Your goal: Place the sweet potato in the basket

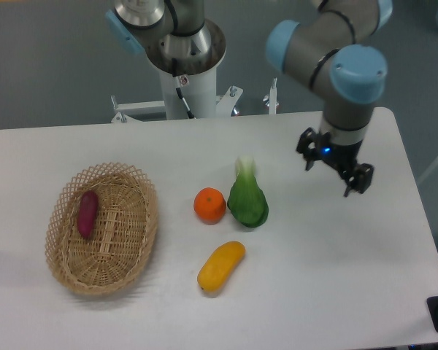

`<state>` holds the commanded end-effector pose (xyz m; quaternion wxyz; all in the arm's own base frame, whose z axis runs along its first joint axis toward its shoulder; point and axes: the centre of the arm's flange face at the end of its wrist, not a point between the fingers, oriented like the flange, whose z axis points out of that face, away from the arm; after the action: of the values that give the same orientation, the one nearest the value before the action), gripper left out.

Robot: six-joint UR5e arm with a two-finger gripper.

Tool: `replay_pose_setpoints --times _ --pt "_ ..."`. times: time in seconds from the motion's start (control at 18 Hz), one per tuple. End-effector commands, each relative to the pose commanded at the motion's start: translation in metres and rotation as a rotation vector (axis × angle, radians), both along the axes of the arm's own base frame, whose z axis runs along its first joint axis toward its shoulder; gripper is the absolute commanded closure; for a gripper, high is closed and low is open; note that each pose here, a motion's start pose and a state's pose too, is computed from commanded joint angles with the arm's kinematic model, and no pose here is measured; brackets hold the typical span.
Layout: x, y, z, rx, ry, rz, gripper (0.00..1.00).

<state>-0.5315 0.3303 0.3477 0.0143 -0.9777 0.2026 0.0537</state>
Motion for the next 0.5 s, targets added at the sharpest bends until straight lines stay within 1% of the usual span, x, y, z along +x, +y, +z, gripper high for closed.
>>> replay_pose_setpoints --times 0.17,0.28,0.5 --pt "-0.021 -0.016 0.001 0.003 0.006 0.000 0.00" --pt "-0.027 -0.017 0.000 0.004 0.007 0.003 0.00" --pt "-0.027 -0.019 -0.004 0.002 -0.001 0.007 0.00"
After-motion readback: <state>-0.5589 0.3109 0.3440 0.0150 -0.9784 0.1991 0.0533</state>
